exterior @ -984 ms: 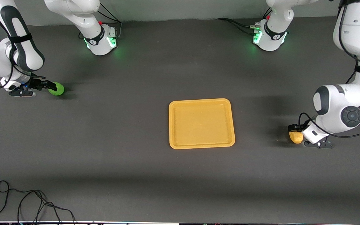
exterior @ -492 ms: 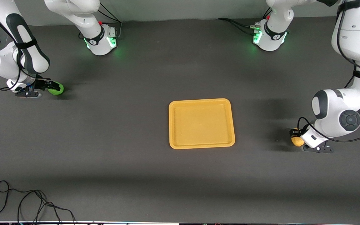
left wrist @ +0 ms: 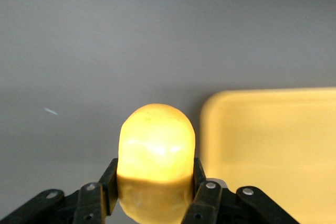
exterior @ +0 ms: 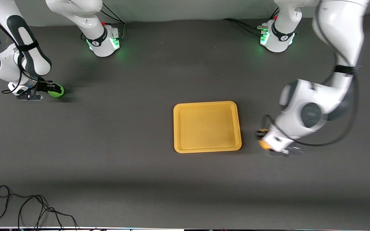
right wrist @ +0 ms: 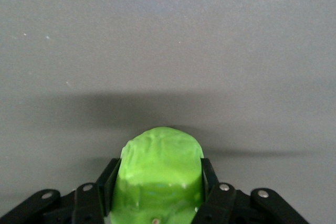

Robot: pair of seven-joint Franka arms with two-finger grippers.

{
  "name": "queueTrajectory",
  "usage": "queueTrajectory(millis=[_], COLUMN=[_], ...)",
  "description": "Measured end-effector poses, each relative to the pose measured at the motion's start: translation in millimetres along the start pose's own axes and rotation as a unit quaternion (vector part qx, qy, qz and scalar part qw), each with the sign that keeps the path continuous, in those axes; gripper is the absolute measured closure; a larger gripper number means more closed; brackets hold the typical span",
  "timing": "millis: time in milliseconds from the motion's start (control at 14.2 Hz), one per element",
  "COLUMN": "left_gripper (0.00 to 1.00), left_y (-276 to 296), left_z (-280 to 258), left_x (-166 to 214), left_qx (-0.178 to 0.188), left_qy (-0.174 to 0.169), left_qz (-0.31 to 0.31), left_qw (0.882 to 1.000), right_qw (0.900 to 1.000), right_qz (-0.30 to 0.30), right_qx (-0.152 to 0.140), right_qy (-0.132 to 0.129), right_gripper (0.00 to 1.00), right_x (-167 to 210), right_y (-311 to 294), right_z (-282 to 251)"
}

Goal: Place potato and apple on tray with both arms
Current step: 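Grasp the potato with the left gripper and carry it over the tray, then release the potato on the tray while the right gripper lifts the apple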

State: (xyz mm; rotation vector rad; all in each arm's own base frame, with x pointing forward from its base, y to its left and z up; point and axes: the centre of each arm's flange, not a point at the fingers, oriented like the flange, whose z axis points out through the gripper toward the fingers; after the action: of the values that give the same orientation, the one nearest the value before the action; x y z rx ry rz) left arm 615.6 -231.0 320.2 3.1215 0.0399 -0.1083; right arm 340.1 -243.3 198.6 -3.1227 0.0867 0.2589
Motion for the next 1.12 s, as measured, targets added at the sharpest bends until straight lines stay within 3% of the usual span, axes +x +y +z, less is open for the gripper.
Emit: queueTrajectory(millis=[141,351,632,843,914,1124], left_gripper=[0.43,0.43,0.43,0.41,0.31,0.3], left_y=[53.7,90.2,97.0,95.3,94.8,92.6], left_z=[29.2,82.0,104.7,105.7,106.9,111.6], left_x=[-25.9,-46.9,-51.1,-50.1,-49.9,-49.2], left_qx=[0.01,0.023,0.027,0.028,0.029,0.031], left_qy=[-0.022,-0.053,-0.063,-0.063,-0.064,-0.067], left_qz=[0.006,0.005,0.003,0.002,0.001,0.0], left_qw=[1.0,0.998,0.998,0.998,0.998,0.997], right_qw=[1.0,0.999,0.997,0.994,0.993,0.991], right_qz=[-0.02,-0.051,-0.08,-0.101,-0.108,-0.119], right_qx=[0.002,0.002,-0.001,-0.012,-0.016,-0.023], right_qy=[-0.004,0.003,0.011,0.035,0.044,0.058], right_gripper=[0.35,0.35,0.35,0.35,0.35,0.35], right_x=[23.1,70.4,121.6,141.0,144.2,147.0], right_y=[-7.1,-24.0,-40.8,-57.6,-64.2,-79.3], right_z=[-21.8,-80.2,-197.1,-290.7,-315.4,-362.6])
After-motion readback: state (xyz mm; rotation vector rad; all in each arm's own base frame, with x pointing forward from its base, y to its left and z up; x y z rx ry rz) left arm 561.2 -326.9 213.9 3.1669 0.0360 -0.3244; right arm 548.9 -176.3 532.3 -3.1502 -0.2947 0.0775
